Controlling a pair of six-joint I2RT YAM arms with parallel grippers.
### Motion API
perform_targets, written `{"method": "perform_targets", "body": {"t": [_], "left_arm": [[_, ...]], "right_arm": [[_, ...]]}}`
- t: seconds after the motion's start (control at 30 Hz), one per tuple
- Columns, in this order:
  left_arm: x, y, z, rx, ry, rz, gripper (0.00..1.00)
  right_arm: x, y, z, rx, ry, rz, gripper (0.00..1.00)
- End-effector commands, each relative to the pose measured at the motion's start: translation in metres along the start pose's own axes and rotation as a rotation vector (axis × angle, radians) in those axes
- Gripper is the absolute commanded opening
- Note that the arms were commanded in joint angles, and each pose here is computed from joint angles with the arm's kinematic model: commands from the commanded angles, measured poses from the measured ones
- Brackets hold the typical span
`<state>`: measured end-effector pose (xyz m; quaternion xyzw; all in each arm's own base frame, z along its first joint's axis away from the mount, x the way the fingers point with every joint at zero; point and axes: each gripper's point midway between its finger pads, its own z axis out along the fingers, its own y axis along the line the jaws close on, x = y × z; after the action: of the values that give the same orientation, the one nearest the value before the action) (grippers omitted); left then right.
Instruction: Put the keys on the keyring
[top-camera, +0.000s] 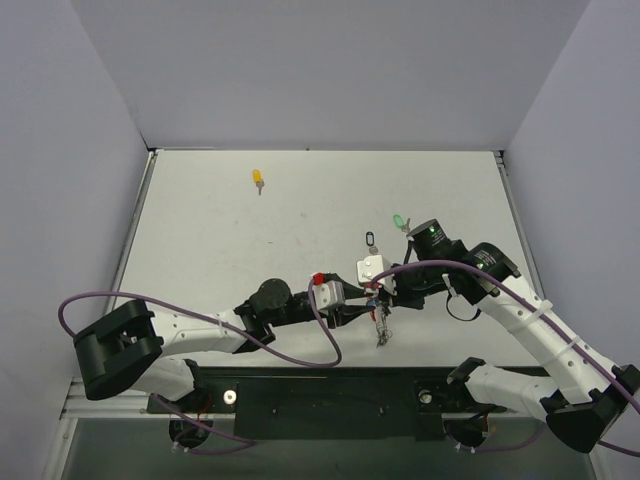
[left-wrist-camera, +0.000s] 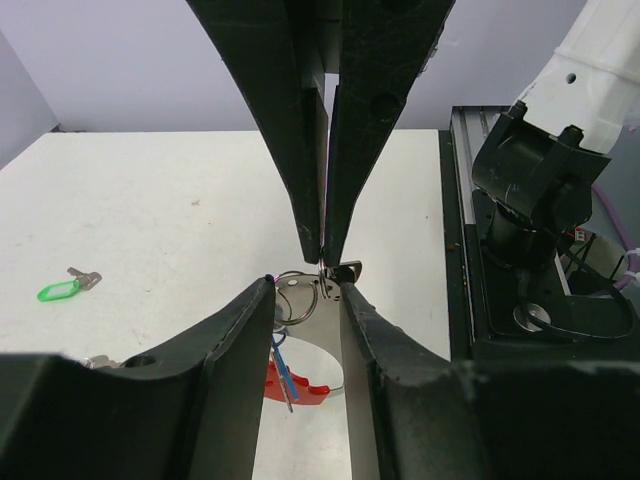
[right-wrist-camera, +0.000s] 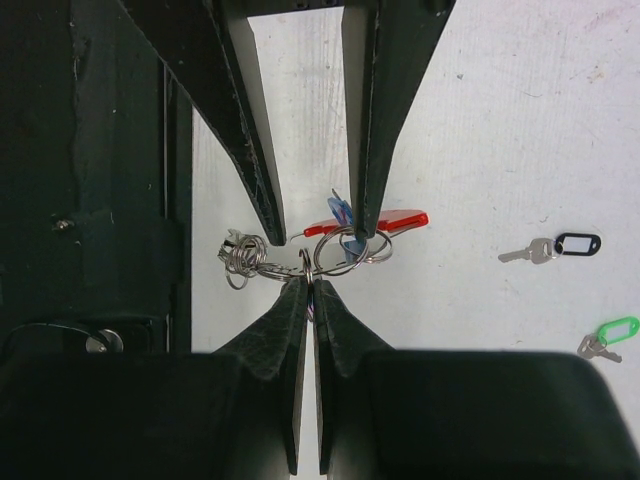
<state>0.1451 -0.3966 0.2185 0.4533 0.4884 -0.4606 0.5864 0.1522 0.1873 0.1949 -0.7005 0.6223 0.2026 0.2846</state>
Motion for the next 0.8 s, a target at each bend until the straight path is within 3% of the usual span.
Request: {"method": "perform_targets", "body": {"t": [0.0,0.4,0.77], "left_arm": [[-0.032,0.002,0.011,-0.003,-0.111,0.011,0.4],[-0.027,-0.002,0.014,0.015,-0.115,-0.003,0.38],[-0.018,-0.004,0.018,0.032,-0.067,0.004,0.29]], "right_arm": [[-0.011,0.002,-0.003,0.002,-0.045,-0.002,0.0],[-0.015,0.001,-0.001,0.005,-0.063,0.023,0.0],[-0.015,0.001,-0.001,0.008,-0.07,0.024,0.0]]}}
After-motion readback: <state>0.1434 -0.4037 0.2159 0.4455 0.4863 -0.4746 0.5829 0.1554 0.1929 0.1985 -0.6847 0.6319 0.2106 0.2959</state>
